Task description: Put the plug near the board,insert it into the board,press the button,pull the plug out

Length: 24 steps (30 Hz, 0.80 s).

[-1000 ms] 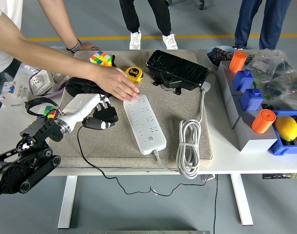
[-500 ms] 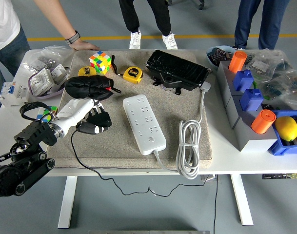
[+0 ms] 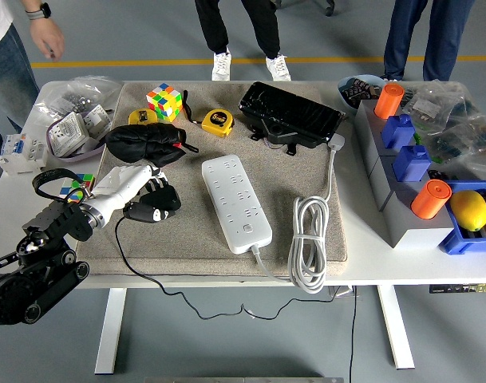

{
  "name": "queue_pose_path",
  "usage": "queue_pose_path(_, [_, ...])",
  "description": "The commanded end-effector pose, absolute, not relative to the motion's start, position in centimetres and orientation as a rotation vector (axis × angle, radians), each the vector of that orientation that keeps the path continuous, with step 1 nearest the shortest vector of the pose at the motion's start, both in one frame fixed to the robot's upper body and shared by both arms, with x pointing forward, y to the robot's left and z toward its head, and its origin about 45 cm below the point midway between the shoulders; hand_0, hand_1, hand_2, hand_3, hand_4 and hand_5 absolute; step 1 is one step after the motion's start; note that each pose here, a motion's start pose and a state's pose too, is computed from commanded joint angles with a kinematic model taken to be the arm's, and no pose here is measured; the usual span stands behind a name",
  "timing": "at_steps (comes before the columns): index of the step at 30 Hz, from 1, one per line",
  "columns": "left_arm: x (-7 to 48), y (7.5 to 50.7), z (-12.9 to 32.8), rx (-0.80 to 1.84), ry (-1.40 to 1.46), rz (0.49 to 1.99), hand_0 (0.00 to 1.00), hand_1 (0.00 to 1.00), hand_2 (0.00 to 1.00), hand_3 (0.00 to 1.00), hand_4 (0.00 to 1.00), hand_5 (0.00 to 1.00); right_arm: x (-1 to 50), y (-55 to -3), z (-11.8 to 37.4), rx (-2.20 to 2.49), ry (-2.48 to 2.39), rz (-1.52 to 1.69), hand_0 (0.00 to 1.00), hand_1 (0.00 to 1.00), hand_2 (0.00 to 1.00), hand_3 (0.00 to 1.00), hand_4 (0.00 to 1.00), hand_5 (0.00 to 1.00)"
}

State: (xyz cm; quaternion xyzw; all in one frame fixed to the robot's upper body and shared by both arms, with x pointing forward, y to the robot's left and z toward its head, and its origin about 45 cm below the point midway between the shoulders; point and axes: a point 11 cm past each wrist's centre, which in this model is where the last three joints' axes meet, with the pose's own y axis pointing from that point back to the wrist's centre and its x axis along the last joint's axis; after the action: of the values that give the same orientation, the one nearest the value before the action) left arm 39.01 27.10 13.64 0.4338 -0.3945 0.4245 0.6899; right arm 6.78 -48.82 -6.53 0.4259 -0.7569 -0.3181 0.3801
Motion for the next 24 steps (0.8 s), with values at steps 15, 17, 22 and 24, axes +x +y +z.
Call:
queue_pose_path(15, [39.0, 28.0, 14.3, 0.985, -0.848, 0.965, 0.419, 0.567, 0.568, 0.661, 0.998, 0.355, 6.8, -48.7, -6.6, 1.087, -1.938, -0.817, 0.607, 0.607, 0.557, 0.545, 0.756, 0.227])
queue_pose_path(17, [39.0, 28.1, 14.5, 0.98, -0.846, 0.965, 0.419, 0.567, 0.568, 0.661, 0.998, 0.355, 6.7, -48.7, -6.6, 1.086, -1.937, -0.817, 0.607, 0.607, 0.557, 0.545, 0.756, 0.227])
queue_pose_path(22, [39.1, 28.1, 15.6, 0.956, -0.847, 0.984, 0.434, 0.586, 0.582, 0.691, 0.998, 0.404, 6.7, -48.7, -6.6, 1.085, -1.939, -0.818, 0.607, 0.607, 0.557, 0.545, 0.756, 0.226])
queue_pose_path(24, [39.2, 28.1, 16.1, 0.945, -0.851, 0.993, 0.434, 0.586, 0.582, 0.691, 0.998, 0.404, 6.7, -48.7, -6.6, 1.085, -1.94, -0.819, 0.607, 0.607, 0.557, 0.545, 0.756, 0.226])
